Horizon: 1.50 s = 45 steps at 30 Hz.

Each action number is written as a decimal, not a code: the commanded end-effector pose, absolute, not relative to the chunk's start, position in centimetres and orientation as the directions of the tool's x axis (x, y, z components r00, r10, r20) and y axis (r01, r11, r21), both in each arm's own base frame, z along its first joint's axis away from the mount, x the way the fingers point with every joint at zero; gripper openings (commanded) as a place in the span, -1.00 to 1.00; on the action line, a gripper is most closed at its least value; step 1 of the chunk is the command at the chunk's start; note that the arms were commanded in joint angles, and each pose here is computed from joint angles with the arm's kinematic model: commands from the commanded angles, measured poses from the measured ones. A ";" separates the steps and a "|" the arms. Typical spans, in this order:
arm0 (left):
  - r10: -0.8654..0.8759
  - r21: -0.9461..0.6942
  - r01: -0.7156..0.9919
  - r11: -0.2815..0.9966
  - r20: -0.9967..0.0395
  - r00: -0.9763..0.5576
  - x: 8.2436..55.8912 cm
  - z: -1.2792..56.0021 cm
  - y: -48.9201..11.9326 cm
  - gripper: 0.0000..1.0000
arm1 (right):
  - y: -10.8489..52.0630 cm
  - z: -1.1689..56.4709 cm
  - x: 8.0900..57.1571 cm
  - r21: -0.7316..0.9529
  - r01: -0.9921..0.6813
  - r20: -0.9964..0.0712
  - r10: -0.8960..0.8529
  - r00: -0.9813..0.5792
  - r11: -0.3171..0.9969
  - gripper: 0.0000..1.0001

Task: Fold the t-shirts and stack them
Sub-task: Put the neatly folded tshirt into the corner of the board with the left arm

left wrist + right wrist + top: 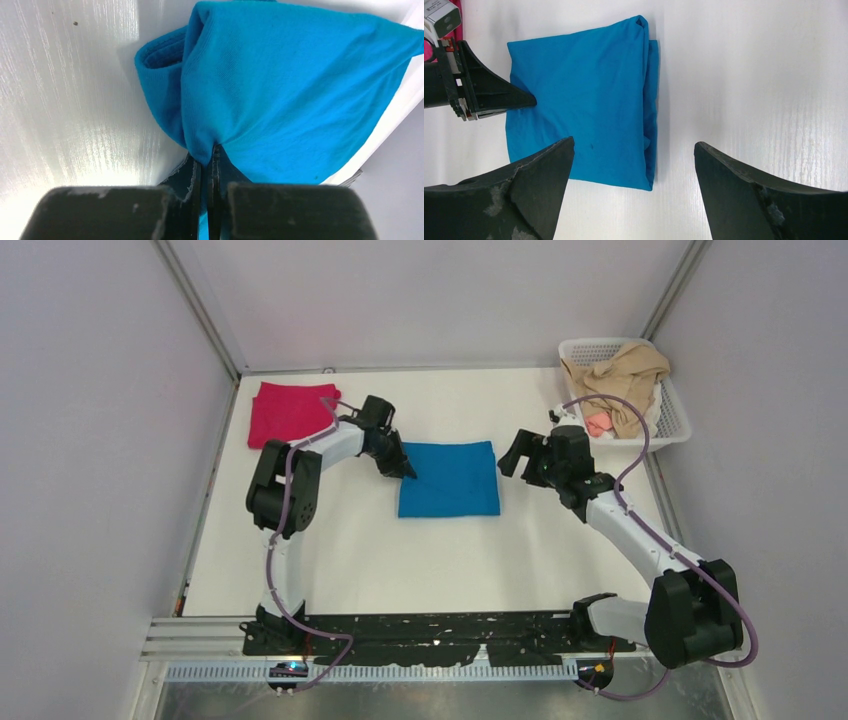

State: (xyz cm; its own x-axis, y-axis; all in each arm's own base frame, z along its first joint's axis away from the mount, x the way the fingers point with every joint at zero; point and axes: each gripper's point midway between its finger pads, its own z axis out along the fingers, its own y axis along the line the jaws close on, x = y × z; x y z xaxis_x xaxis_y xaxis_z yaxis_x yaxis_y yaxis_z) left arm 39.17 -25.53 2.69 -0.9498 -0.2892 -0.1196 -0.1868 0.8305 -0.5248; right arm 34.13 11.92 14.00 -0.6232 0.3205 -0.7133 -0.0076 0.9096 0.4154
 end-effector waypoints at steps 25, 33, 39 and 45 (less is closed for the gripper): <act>0.190 0.163 0.109 0.981 -0.651 -0.735 52.2 15.4 -9.0 -1.00 | 8.8 18.9 32.7 0.315 -0.036 -0.864 0.271 -0.424 0.948 0.90; 0.148 0.178 0.027 0.984 -0.714 -0.685 55.7 19.6 -4.8 -1.00 | 7.4 18.7 33.0 0.269 0.017 -0.880 0.253 -0.402 0.963 0.89; 0.143 0.160 0.031 0.987 -0.759 -0.635 55.7 23.3 -2.7 -1.00 | 6.9 18.3 33.2 0.247 0.045 -0.880 0.243 -0.407 0.968 0.90; 0.160 0.140 0.080 0.987 -0.798 -0.581 54.3 27.2 -2.2 -1.00 | 7.0 17.5 33.5 0.240 0.054 -0.870 0.239 -0.431 0.969 0.90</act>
State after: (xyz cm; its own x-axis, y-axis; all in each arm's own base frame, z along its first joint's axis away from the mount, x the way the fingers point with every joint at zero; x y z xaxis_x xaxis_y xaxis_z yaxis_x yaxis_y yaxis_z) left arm 55.25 -2.33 19.01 -0.7078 0.1326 -0.6938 0.0372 0.9879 0.1508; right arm 32.67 7.42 16.70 -0.4624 0.2453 -0.8521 0.0408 0.9658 0.2559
